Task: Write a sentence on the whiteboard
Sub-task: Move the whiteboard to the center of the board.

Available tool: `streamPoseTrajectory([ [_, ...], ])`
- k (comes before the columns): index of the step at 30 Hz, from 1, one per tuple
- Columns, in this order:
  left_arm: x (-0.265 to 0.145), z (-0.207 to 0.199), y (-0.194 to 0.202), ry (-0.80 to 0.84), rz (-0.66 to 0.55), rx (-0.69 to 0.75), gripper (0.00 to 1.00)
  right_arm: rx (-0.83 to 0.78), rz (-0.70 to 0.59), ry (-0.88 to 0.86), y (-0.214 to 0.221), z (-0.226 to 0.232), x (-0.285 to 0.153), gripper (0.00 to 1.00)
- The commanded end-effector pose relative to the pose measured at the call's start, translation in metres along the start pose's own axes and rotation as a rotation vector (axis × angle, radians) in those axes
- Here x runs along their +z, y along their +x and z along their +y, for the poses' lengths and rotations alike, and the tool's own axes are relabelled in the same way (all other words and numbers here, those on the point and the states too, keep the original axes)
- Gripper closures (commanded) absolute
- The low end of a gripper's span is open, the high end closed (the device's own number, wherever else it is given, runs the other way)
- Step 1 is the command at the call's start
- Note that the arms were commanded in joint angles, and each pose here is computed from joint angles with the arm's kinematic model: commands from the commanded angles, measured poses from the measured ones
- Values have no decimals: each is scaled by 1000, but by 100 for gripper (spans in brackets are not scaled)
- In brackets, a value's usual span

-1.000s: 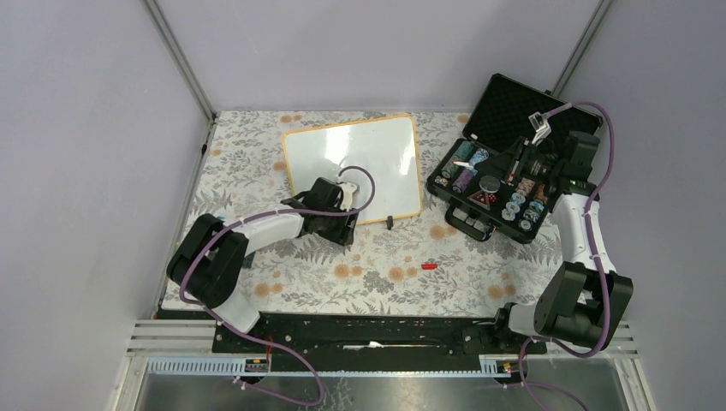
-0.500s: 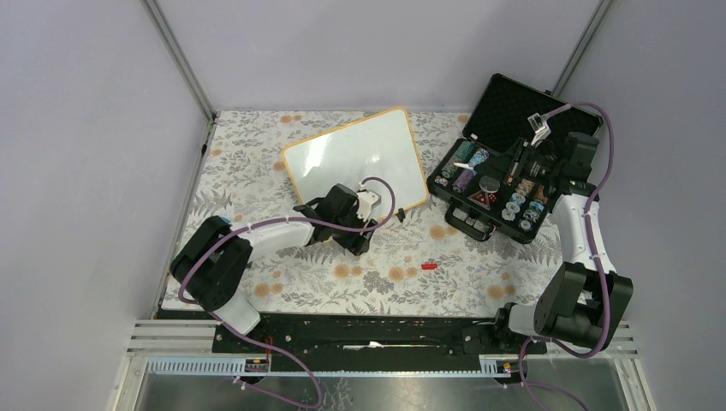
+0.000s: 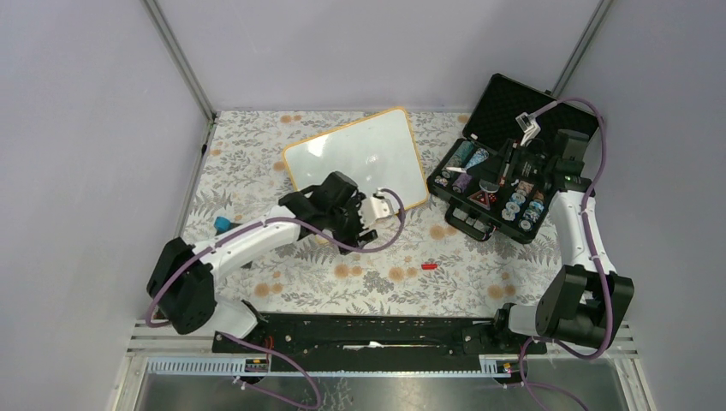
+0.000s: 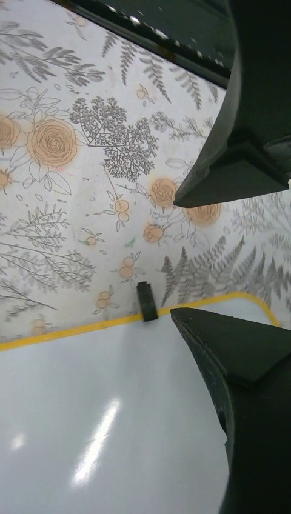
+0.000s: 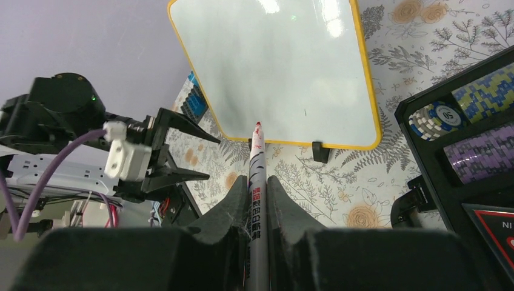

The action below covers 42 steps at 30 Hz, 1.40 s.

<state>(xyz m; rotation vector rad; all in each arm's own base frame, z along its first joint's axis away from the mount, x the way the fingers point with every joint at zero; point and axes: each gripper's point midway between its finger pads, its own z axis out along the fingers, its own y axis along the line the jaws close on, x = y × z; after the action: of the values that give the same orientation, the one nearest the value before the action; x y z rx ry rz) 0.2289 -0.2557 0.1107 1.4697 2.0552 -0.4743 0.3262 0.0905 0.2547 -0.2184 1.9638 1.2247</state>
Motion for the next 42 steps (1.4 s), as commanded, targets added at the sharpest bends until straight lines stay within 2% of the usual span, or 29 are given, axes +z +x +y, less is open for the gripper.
streamPoseTrajectory([
  [1, -1, -5, -7, 84, 96, 504, 33, -74, -8, 5, -8, 10, 2, 100],
  [3, 7, -1, -3, 75, 155, 723, 36, -75, -10, 8, -9, 11, 1, 100],
  [6, 19, 4, 2, 124, 232, 910, 42, -73, -11, 8, -9, 12, 1, 100],
  [8, 26, 5, -3, 154, 236, 975, 45, -68, -11, 11, -9, 12, 1, 100],
  [14, 41, 13, 2, 207, 294, 1120, 45, -63, -11, 11, -7, 12, 0, 100],
  [21, 53, 29, 16, 245, 379, 1182, 45, -63, -11, 11, -6, 12, 0, 100],
  [27, 61, 40, 28, 264, 434, 1206, 51, -63, -10, 11, -6, 12, 0, 100],
  [31, 63, 46, 36, 267, 483, 1218, 60, -64, -11, 9, -6, 12, 0, 100],
  [34, 64, 42, 38, 279, 475, 1225, 73, -60, -9, 10, -5, 12, 0, 100],
  [42, 55, 7, 51, 326, 501, 1236, 97, -59, -9, 7, -5, 12, 0, 100],
])
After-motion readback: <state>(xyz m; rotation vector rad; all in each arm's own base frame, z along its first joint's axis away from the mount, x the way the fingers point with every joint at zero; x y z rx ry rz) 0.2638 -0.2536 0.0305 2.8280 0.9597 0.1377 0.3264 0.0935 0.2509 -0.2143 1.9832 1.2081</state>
